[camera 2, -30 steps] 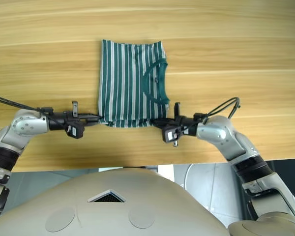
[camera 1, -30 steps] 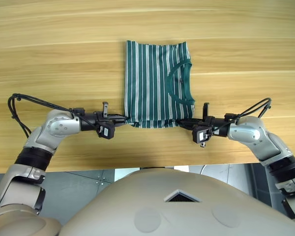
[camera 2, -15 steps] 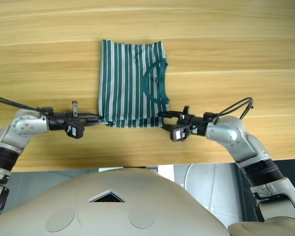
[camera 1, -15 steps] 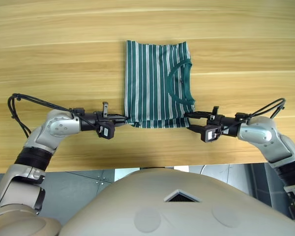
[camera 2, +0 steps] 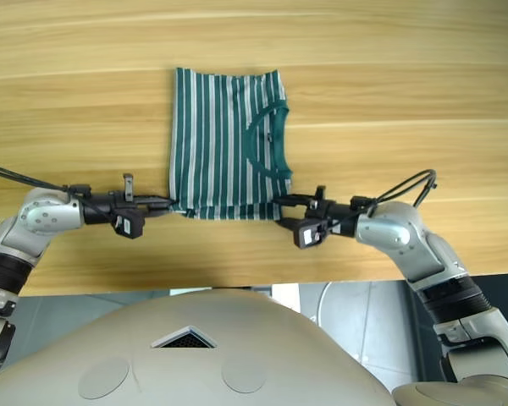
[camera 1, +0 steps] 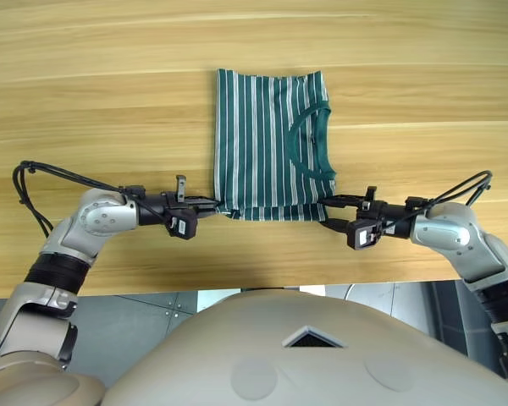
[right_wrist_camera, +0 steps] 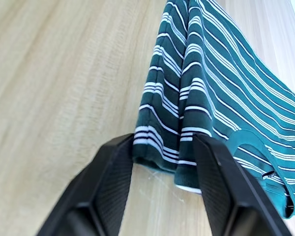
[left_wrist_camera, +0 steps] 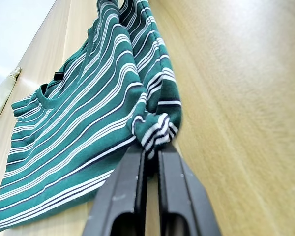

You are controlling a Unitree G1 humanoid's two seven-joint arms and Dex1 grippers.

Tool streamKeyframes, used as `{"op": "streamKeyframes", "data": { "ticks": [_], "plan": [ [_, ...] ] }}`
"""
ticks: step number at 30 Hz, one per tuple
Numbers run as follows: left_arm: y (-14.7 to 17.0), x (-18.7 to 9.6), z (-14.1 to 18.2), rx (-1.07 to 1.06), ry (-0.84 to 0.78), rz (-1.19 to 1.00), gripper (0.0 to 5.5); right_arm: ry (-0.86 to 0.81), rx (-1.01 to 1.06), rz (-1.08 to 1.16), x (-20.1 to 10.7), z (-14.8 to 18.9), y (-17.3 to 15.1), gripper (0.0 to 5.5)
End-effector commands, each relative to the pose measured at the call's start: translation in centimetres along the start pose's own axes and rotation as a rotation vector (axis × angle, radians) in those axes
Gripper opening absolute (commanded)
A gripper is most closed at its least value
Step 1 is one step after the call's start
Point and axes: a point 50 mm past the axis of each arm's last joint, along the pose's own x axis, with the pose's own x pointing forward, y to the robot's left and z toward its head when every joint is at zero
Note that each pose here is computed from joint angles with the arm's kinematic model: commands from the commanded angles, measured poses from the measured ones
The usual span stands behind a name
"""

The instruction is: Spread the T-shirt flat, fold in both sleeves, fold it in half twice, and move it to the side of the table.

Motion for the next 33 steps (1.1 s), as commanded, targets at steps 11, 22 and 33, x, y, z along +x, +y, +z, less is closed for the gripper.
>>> {"op": "streamKeyframes", "data": {
  "ticks": [11, 22, 33],
  "plan": [
    [-0.5, 0.1, -0.1, -0.004, 0.006, -0.026, 0.15, 0.057, 0.017, -0.034, 0.4, -0.9, -0.6, 3.74],
    [-0.3, 0.2, -0.1, 0.001, 0.005, -0.016, 0.15, 0.102, 0.021, 0.017, 0.8, -1.7, 0.0, 3.76],
    [-0.1, 0.2, -0.1, 0.005, 0.004, -0.009, 0.15, 0.082, 0.012, 0.048, 0.7, -1.4, 0.3, 1.76]
  ]
}}
